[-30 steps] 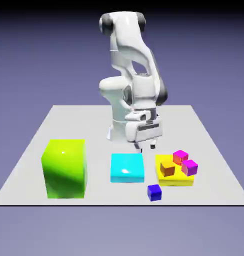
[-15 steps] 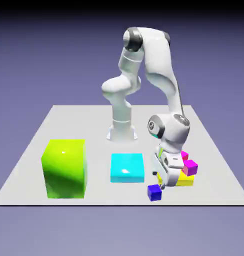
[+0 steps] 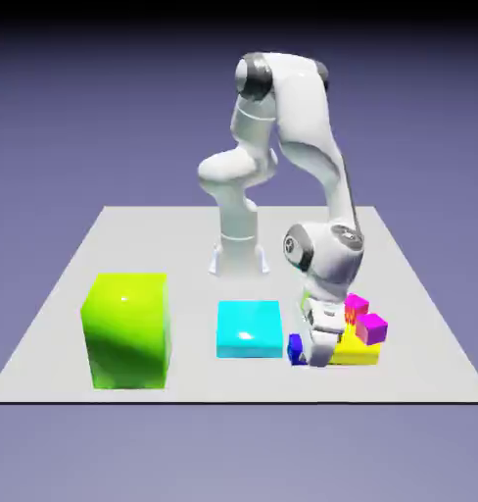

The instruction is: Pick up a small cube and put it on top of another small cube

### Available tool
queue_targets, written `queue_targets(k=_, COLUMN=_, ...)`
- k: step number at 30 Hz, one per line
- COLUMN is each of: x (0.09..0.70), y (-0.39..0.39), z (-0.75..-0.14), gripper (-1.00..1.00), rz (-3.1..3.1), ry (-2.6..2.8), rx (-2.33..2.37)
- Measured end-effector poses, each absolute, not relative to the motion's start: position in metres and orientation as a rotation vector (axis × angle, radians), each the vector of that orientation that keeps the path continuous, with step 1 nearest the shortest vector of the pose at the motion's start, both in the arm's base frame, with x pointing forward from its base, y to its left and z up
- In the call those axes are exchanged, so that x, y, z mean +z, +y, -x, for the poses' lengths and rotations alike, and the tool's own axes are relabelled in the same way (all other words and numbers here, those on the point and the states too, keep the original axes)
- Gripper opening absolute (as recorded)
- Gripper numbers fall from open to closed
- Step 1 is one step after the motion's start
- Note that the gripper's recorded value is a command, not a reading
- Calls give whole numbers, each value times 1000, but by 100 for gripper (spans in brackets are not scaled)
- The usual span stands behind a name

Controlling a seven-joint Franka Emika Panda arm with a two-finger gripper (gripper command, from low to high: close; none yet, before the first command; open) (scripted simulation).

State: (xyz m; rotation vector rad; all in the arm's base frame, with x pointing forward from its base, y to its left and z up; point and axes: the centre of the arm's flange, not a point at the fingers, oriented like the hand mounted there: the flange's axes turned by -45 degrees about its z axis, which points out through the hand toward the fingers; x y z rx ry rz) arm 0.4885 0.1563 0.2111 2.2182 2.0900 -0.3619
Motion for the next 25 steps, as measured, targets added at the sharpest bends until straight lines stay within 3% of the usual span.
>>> queue_targets(k=3, x=238, y=168, z=-469, gripper=-100, rz=-2298, ry=2073, rx=-409)
queue_targets(k=13, x=311, y=308, z=-314, gripper=-100, rz=-1145, ry=2654, rx=-157)
queue_targets(k=18, x=251, y=300, z=-324, gripper=-100, rz=-1147, ry=2651, rx=-157)
queue_targets(k=19, x=243, y=298, z=-324, gripper=100, rz=-1149, ry=2652, rx=-157)
queue_targets(k=21, x=243, y=299, z=-323, gripper=100, rz=-1144, ry=2654, rx=-155)
queue_targets(k=25, x=303, y=308, z=-316, gripper=100, rz=-1145, ry=2652, rx=-155)
